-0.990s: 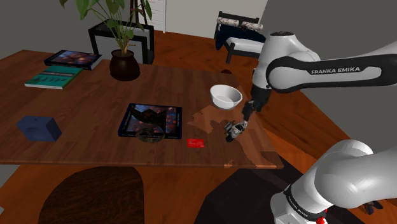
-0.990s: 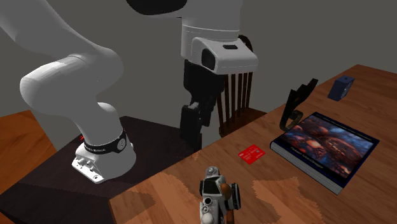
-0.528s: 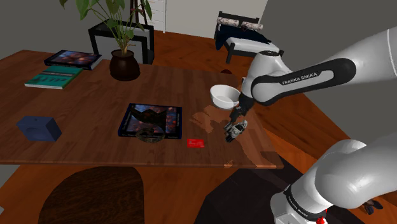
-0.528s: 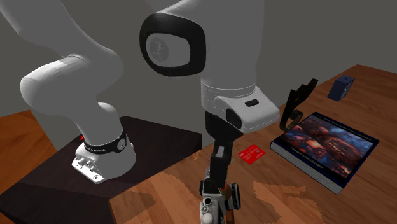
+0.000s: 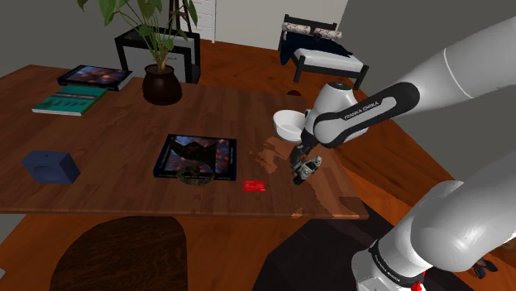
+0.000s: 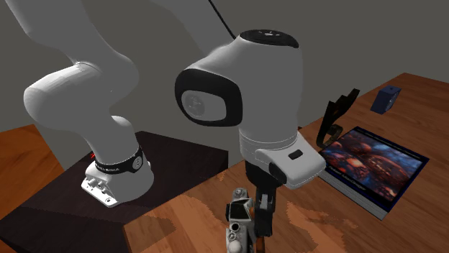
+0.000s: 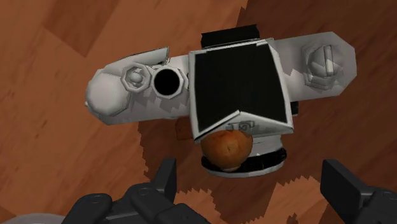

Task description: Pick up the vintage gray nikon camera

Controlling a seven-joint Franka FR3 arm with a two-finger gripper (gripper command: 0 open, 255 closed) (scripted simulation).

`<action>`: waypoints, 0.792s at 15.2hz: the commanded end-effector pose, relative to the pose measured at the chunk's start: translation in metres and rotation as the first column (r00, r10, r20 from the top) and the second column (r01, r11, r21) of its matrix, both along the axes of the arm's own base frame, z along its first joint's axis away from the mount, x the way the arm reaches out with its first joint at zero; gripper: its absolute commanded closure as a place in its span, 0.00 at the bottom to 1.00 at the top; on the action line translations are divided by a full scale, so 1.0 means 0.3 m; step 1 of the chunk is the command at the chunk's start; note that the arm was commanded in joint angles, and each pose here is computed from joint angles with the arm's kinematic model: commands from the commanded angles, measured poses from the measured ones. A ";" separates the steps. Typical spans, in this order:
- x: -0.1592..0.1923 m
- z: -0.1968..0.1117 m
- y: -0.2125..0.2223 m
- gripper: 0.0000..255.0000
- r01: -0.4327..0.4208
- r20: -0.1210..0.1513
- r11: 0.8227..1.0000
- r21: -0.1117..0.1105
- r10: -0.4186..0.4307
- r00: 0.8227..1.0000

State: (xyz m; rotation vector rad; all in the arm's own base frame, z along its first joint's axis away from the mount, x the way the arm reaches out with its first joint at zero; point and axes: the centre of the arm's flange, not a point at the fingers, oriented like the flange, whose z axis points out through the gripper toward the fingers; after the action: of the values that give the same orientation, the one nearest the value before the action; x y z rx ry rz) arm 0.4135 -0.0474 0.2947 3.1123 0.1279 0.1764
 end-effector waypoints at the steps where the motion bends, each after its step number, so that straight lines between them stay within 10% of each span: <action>1: 0.000 -0.039 -0.001 0.00 0.000 0.001 1.000 0.000 0.000 1.000; 4: 0.000 -0.067 -0.001 0.00 0.000 0.001 1.000 0.000 0.000 1.000; 5: 0.001 -0.068 -0.003 1.00 0.000 0.001 1.000 0.000 0.000 1.000; 12: 0.000 -0.069 -0.004 1.00 0.000 0.001 1.000 0.000 0.000 1.000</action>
State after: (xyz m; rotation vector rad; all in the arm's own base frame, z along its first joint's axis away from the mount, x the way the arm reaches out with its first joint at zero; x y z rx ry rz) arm 0.4144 -0.0479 0.2754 3.1110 0.1310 0.1856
